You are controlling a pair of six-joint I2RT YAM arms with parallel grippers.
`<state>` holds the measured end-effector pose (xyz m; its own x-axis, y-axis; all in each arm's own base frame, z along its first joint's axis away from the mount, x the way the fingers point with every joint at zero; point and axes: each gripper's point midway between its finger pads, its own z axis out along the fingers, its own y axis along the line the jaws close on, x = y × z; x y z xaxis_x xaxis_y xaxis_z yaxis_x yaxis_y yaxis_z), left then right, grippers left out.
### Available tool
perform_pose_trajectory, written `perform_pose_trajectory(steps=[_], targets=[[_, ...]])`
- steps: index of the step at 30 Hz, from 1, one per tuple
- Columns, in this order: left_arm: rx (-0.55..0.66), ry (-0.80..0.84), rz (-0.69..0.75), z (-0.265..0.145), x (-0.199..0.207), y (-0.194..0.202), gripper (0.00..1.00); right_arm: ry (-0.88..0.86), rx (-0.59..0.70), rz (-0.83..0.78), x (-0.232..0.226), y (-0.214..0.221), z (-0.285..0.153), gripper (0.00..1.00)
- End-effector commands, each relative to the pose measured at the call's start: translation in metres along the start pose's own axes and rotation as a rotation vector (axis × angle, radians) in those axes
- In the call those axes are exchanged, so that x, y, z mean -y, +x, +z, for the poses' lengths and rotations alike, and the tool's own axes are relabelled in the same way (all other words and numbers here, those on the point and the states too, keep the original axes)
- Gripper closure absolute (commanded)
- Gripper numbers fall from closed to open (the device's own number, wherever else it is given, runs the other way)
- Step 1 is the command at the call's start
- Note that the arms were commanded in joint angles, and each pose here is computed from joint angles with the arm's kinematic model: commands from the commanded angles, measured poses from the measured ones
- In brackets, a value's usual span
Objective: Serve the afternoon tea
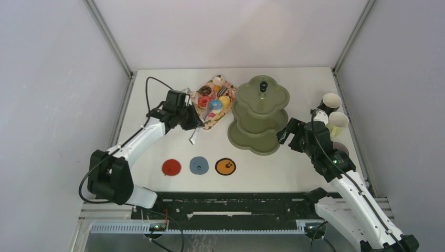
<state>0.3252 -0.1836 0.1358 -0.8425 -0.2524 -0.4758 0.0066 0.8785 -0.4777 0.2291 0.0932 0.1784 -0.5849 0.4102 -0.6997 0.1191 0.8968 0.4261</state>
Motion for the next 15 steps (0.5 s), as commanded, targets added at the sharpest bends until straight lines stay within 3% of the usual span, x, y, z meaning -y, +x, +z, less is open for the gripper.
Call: perform_pose_trajectory(steps=[1, 15], targets=[[0.126, 0.064, 0.081, -0.041, 0.025, -0.035, 1.0, -0.016, 0.033, 0.018, -0.006, -0.008, -0.001, 0.05], [0.234, 0.045, 0.156, -0.087, 0.031, -0.053, 1.0, -0.022, 0.03, 0.023, -0.01, -0.007, 0.0, 0.06]])
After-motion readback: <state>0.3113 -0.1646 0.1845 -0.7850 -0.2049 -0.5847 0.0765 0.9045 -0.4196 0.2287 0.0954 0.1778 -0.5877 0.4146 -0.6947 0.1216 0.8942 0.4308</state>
